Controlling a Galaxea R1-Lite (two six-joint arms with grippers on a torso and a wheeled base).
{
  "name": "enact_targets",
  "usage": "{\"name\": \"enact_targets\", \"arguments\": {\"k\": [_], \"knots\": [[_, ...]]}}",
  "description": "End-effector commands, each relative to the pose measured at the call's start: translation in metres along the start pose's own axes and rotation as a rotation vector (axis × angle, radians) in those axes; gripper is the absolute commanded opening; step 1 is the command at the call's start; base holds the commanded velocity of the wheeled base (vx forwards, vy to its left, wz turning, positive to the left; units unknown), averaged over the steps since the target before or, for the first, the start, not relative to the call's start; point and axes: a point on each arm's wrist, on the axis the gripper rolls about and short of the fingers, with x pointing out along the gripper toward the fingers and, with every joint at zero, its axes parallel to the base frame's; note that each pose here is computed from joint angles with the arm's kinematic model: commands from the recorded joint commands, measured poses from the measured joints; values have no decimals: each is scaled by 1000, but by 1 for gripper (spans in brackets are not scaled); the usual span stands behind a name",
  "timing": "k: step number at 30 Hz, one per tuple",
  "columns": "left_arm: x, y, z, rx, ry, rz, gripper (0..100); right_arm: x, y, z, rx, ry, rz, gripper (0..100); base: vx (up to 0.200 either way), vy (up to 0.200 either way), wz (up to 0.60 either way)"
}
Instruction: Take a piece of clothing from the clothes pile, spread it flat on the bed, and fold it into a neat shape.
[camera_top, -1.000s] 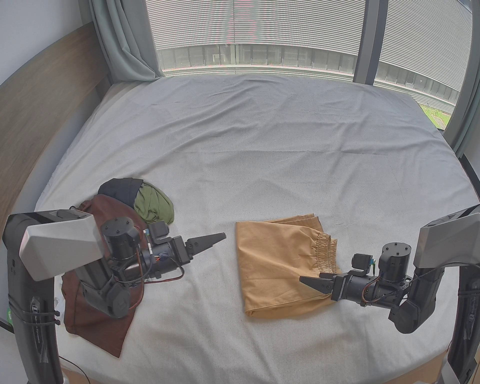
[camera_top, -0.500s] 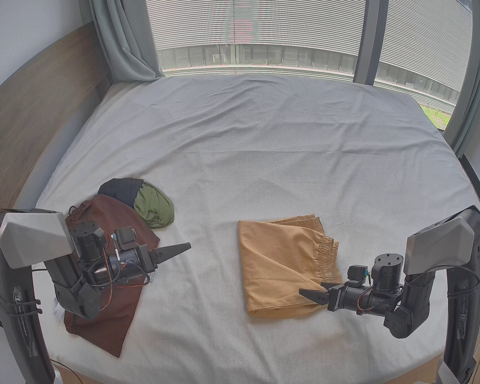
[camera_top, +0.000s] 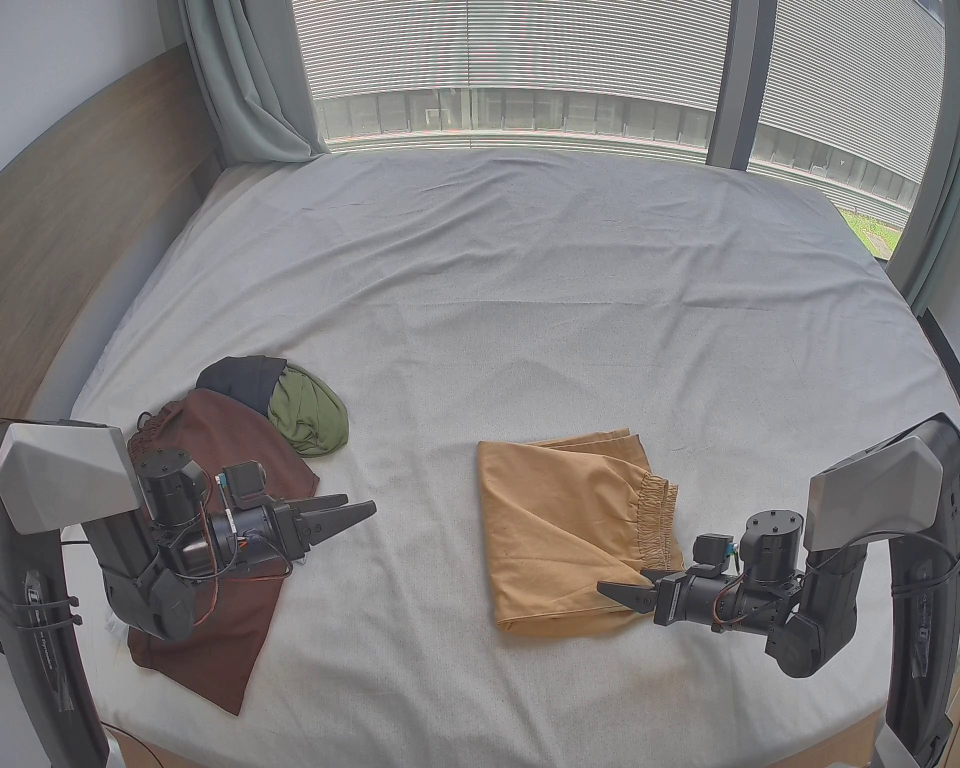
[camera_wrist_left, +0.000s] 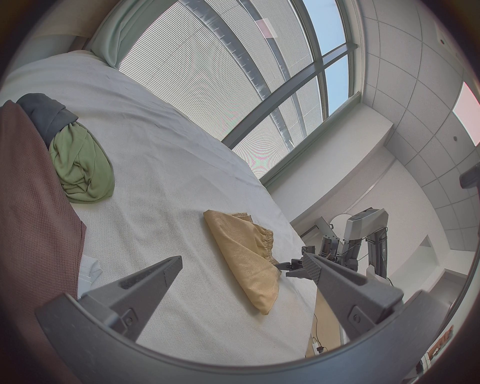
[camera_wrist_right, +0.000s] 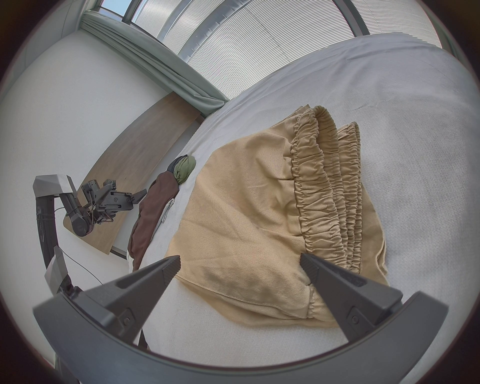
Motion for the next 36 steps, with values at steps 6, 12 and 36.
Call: {"name": "enact_targets", "arguments": {"k": [6,12,36], "knots": [[-3,0,-5,9,12,10,100,-19,25,27,-51,-88,57,100,0,0,0],[-2,-1,-6,21,16,7,100,-22,30,26,-53,-75,82,100,0,0,0],[-1,-3,-9,21,26,2,100,6,18,-8,-23,33,33,100,0,0,0]]}}
